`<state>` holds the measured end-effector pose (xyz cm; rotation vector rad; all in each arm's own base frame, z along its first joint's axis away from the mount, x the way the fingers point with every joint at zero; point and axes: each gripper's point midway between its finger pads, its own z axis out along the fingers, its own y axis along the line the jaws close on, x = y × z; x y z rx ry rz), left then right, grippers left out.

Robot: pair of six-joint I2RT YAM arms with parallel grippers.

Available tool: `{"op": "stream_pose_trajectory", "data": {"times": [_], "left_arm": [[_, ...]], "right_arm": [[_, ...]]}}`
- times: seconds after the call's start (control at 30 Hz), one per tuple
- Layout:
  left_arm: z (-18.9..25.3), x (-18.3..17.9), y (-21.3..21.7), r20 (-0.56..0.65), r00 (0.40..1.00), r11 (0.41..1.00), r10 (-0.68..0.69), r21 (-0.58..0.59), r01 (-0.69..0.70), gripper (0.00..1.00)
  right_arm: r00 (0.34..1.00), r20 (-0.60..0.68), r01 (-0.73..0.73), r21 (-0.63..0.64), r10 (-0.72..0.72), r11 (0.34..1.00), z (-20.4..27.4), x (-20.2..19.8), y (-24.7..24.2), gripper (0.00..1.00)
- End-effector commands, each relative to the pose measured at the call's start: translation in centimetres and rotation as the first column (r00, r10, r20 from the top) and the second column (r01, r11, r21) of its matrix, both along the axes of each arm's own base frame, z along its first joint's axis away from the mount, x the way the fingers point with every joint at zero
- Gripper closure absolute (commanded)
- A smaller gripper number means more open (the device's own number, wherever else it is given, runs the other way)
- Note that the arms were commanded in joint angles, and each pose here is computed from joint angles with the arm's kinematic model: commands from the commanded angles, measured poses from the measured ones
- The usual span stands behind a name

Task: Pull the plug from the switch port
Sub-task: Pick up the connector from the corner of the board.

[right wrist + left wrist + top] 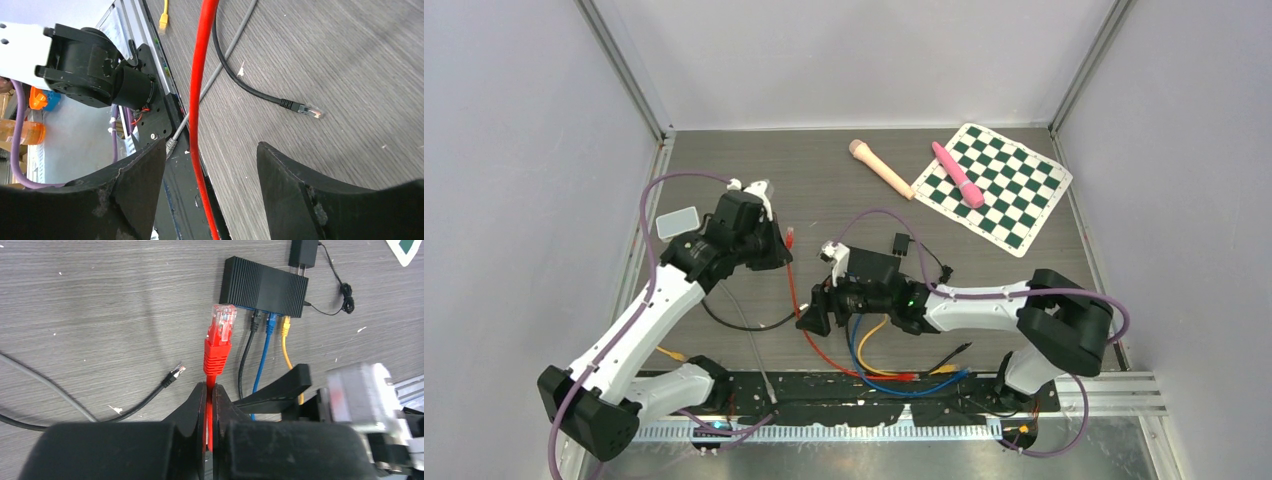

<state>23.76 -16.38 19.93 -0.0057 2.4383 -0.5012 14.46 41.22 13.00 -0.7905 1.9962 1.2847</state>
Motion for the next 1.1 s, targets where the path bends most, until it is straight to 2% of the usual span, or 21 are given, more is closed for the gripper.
{"op": "stream_pose_trajectory", "data": {"times": [0.0, 0.13, 0.17, 0.2, 0.27, 0.3, 0.33, 0.4, 0.47, 0.53, 0.57, 0.6, 0.73, 0.9, 0.97, 1.07], "left_arm": [[1.8, 0.4, -0.6, 0.037, 0.999, 0.993, 0.027, -0.112, -0.023, 1.00], [1.9, 0.5, -0.5, 0.036, 0.999, 0.989, 0.040, -0.142, -0.035, 1.00], [2.0, 0.6, -0.5, 0.035, 0.999, 0.989, 0.040, -0.145, -0.034, 1.00], [2.0, 0.6, -0.5, 0.037, 0.999, 0.989, 0.040, -0.147, -0.034, 1.00], [2.1, 0.5, -0.4, 0.039, 0.998, 0.988, 0.041, -0.151, -0.035, 1.00], [2.3, 0.6, -0.3, 0.047, 0.998, 0.988, 0.041, -0.152, -0.034, 1.00], [2.4, 0.6, -0.1, 0.054, 0.998, 0.988, 0.043, -0.149, -0.035, 0.96], [2.7, 0.7, 0.6, 0.072, 0.995, 0.988, 0.063, -0.144, -0.052, 0.72], [3.7, 0.6, 1.3, 0.114, 0.990, 0.987, 0.086, -0.145, -0.069, 0.47], [4.6, 0.5, 2.3, 0.161, 0.980, 0.986, 0.118, -0.138, -0.096, 0.31], [5.1, 0.5, 3.0, 0.192, 0.971, 0.985, 0.140, -0.128, -0.117, 0.13], [5.7, 0.3, 3.8, 0.219, 0.962, 0.983, 0.164, -0.120, -0.140, 0.02], [7.4, -0.6, 7.3, 0.305, 0.912, 0.961, 0.276, -0.091, -0.260, 0.00], [7.8, -1.6, 10.7, 0.353, 0.853, 0.919, 0.385, -0.064, -0.388, 0.00], [7.4, -1.5, 11.1, 0.352, 0.849, 0.914, 0.395, -0.059, -0.401, 0.00], [6.5, -1.3, 10.7, 0.328, 0.863, 0.920, 0.384, -0.054, -0.389, 0.01]], "right_arm": [[0.999, 0.042, -0.024, 0.124, 0.018, 0.992, 3.5, 0.3, 3.2, 0.28], [0.997, 0.030, -0.071, 0.117, 0.068, 0.991, 3.3, -0.3, 4.4, 0.39], [0.997, 0.030, -0.075, 0.108, 0.072, 0.991, 3.1, -0.3, 4.5, 0.47], [0.997, 0.033, -0.079, 0.106, 0.076, 0.991, 3.3, -0.3, 4.6, 0.51], [0.996, 0.046, -0.085, 0.107, 0.081, 0.991, 3.8, -0.2, 4.7, 0.67], [0.995, 0.059, -0.090, 0.110, 0.084, 0.990, 4.2, -0.2, 4.7, 0.71], [0.994, 0.063, -0.095, 0.110, 0.088, 0.989, 4.6, -0.2, 4.8, 0.79], [0.992, 0.078, -0.110, 0.125, 0.101, 0.986, 5.6, -0.4, 4.8, 0.91], [0.989, 0.090, -0.130, 0.150, 0.117, 0.980, 6.9, -0.6, 4.9, 0.94], [0.987, 0.089, -0.150, 0.183, 0.136, 0.972, 8.3, -1.0, 5.0, 0.95], [0.986, 0.085, -0.158, 0.195, 0.144, 0.968, 8.9, -1.2, 5.0, 0.95], [0.986, 0.087, -0.160, 0.205, 0.145, 0.966, 9.6, -1.1, 5.1, 0.95], [0.982, 0.103, -0.182, 0.281, 0.159, 0.942, 13.4, -0.9, 4.8, 0.95], [0.975, 0.146, -0.217, 0.465, 0.168, 0.858, 22.2, -0.3, 2.0, 0.95], [0.973, 0.186, -0.216, 0.512, 0.138, 0.831, 25.6, 0.1, 0.3, 0.95], [0.972, 0.227, -0.177, 0.520, 0.064, 0.836, 28.4, 1.0, -2.7, 0.95]]}}
